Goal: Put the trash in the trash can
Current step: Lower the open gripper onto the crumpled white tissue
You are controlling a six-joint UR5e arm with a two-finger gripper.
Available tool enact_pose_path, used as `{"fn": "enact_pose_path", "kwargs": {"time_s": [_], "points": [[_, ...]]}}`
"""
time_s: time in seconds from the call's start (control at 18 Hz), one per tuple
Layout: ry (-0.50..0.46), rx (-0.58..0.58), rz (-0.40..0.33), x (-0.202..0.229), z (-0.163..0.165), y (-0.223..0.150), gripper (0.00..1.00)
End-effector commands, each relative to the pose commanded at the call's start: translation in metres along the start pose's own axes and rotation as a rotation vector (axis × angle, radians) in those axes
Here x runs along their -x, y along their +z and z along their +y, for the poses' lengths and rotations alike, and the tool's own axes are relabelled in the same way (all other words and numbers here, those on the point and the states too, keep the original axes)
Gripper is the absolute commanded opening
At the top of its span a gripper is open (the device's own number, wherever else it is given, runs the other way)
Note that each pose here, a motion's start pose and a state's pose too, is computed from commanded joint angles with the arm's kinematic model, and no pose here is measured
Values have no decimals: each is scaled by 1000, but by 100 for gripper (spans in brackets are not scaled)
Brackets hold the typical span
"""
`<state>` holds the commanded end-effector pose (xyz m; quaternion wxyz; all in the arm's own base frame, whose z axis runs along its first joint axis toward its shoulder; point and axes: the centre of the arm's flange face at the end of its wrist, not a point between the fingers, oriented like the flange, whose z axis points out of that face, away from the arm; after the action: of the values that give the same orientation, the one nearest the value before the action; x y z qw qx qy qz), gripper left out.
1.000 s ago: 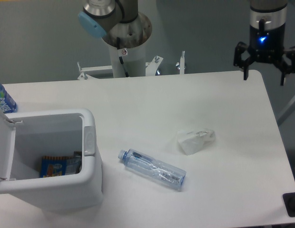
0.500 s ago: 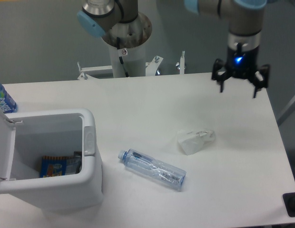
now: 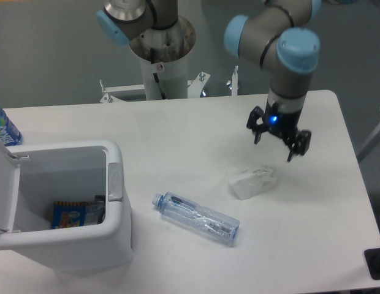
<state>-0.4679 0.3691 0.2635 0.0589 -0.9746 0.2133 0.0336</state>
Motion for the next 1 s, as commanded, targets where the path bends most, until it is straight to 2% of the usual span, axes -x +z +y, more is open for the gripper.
{"fn": "enact_pose_path", "kwargs": {"time_s": [0.28,0.5,0.56,0.78,0.83,0.89,1.0], "points": [[23,0,34,-5,-7,33,100],[28,-1,24,-3,-11,44,100],[24,-1,20,-3,-12,43,89],[14,-1,12,1,-13,38,21],[7,-1,9,2,-13,37,10],[0,-1,6,3,-12,36,6],[-9,-5,-2,6,-12,32,3]]}}
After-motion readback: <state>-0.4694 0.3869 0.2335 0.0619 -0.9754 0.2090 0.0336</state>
